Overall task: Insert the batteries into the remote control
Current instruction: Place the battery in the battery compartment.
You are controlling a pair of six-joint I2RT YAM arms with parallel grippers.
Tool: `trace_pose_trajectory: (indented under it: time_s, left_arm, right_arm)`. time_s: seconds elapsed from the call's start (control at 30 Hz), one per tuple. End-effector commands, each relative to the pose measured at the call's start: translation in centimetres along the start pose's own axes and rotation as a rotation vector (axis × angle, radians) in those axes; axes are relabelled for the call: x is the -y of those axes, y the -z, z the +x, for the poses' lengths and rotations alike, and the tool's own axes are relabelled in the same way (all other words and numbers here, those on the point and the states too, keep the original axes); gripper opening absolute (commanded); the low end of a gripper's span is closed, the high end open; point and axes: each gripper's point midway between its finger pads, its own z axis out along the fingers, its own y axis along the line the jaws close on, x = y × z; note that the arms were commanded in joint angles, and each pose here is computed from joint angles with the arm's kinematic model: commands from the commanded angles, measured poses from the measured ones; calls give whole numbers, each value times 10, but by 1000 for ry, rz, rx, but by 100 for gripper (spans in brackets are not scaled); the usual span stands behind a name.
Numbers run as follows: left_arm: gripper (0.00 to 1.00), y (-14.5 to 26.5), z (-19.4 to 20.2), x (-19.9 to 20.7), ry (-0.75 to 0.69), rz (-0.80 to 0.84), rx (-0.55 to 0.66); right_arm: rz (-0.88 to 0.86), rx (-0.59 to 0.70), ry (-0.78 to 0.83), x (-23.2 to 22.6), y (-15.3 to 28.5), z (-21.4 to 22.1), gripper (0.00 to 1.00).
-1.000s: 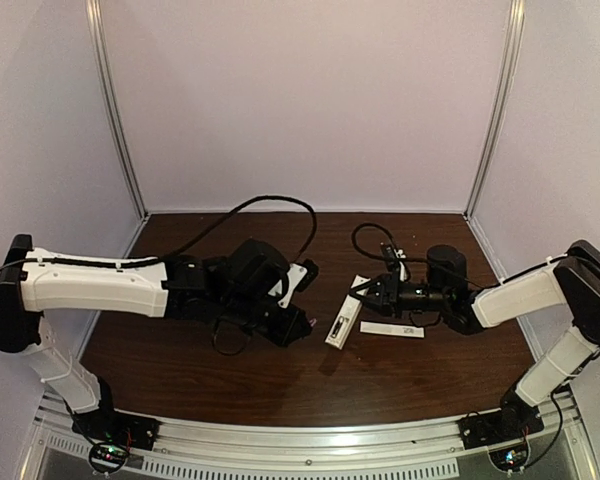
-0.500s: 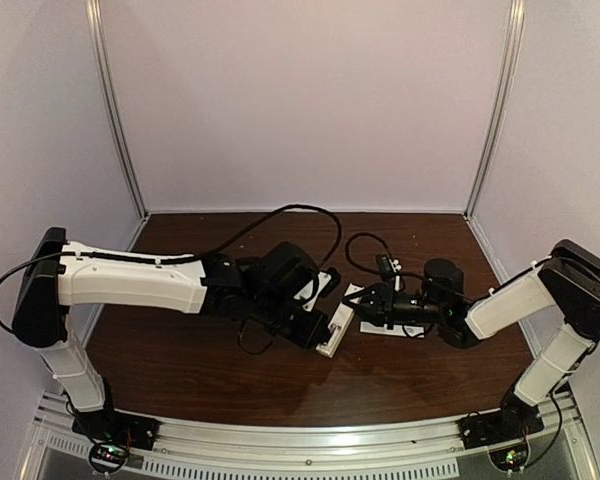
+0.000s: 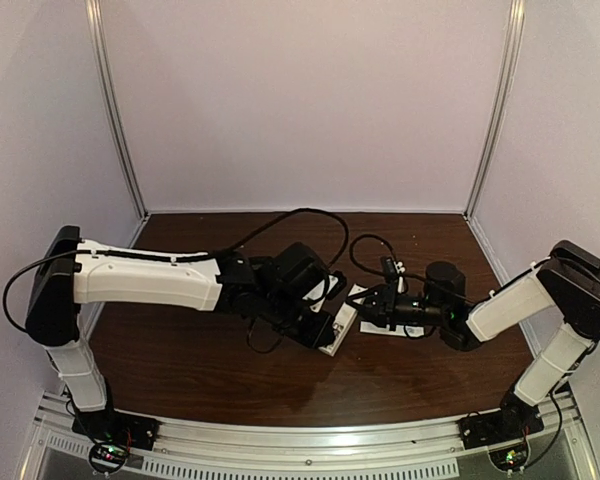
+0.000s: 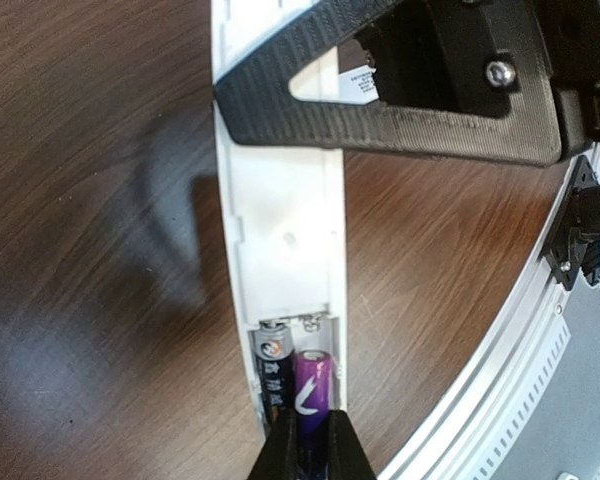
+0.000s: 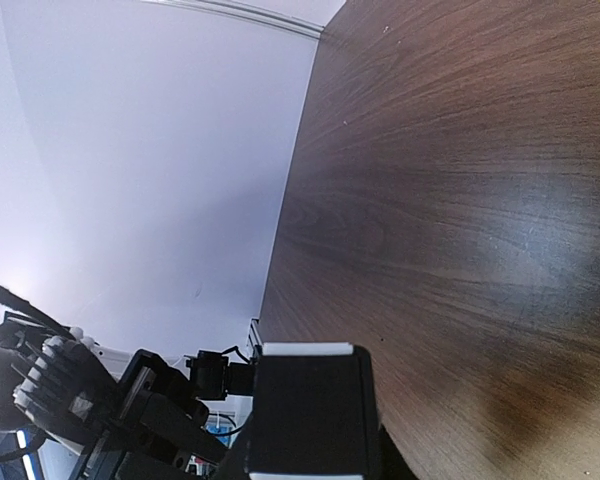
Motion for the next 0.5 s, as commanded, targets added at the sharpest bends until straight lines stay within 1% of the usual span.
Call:
trace_pose_trajectory:
  time_s: [0.0, 0.27, 0.47]
  left_arm:
    - [0, -11, 4, -3, 39, -21, -47]
    - [0, -21, 10, -8, 91, -60, -95]
    - [9, -21, 7, -6, 92, -60, -99]
  right_arm:
    - [-36, 43, 23, -11, 2, -5, 0]
    - [-22, 72, 20, -10, 5, -8, 0]
    - [-39, 66, 9, -12, 5, -7, 0]
